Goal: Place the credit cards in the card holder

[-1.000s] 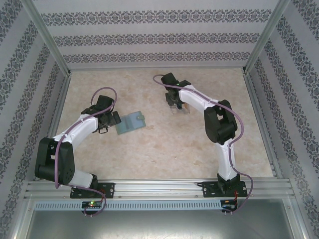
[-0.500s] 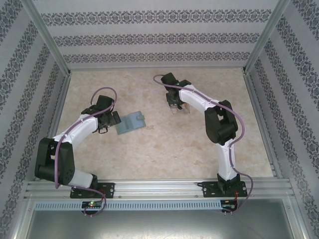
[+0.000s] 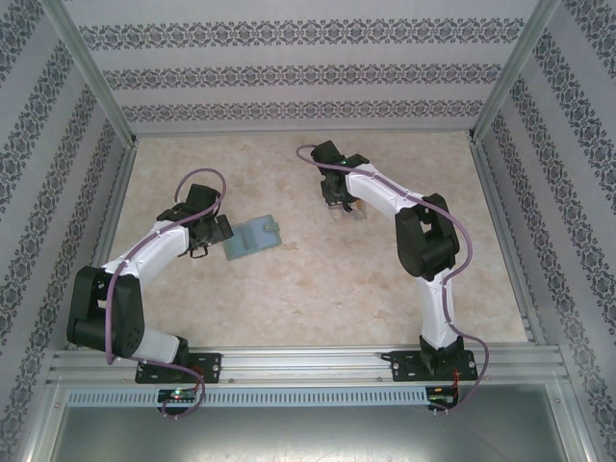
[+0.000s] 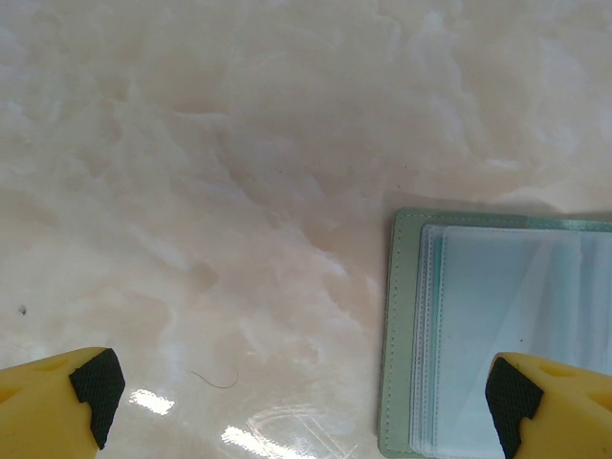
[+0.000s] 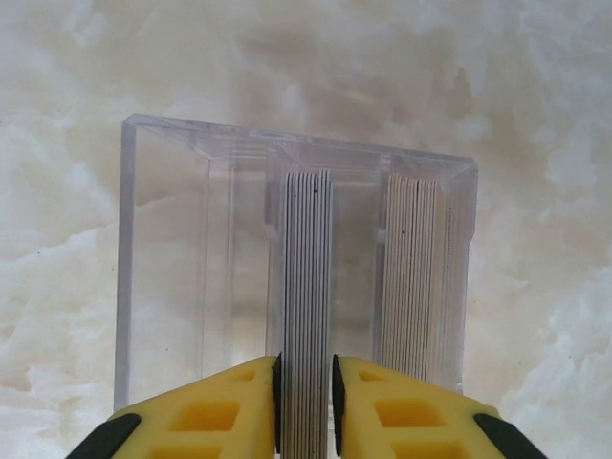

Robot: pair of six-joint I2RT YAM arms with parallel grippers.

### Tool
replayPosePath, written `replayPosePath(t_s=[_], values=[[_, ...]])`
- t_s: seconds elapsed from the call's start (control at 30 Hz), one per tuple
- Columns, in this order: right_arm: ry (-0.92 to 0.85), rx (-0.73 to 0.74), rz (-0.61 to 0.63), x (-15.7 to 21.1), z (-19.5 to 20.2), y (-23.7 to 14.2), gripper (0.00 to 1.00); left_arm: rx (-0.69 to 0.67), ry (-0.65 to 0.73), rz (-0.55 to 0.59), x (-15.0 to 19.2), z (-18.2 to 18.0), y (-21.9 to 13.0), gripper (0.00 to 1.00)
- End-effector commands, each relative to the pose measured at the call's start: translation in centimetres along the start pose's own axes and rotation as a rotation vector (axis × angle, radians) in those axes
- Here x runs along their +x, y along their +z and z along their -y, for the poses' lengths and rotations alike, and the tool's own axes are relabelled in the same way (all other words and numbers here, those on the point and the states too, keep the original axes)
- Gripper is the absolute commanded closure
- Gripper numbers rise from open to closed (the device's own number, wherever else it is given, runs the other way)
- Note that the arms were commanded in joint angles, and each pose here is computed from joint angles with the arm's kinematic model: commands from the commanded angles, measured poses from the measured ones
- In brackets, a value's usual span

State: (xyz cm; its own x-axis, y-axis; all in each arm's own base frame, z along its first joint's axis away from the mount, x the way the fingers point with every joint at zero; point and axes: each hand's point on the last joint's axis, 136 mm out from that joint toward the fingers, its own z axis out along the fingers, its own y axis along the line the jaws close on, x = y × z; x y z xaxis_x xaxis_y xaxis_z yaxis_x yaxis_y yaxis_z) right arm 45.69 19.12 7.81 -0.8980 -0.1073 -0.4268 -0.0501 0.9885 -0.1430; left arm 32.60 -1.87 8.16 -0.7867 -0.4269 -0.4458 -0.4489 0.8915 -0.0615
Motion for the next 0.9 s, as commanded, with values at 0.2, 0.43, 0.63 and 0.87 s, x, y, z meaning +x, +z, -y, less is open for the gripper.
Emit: replayPosePath(t_s=[0.2,0.43,0.63,0.87], values=[[0.021,-0.107,0.02,-0.8,-1.3,-2.7,0.77,-0.023,0.003,0.017,-0.1,-0.8,-0.2,0.01],[0.055,-0.159,0.009,-0.8,-1.6,-2.8,0.77,-0.027,0.002,0.017,-0.1,-0.9,-0.2,0.01],[0.081,-0.197,0.01,-0.9,-1.6,-3.1,0.76,-0.026,0.001,0.019,-0.1,-0.9,-0.3,0.0],[0.098,-0.222,-0.004,-0.8,-1.6,-2.7,0.77,-0.025,0.001,0.018,0.0,-0.9,-0.2,0.01]])
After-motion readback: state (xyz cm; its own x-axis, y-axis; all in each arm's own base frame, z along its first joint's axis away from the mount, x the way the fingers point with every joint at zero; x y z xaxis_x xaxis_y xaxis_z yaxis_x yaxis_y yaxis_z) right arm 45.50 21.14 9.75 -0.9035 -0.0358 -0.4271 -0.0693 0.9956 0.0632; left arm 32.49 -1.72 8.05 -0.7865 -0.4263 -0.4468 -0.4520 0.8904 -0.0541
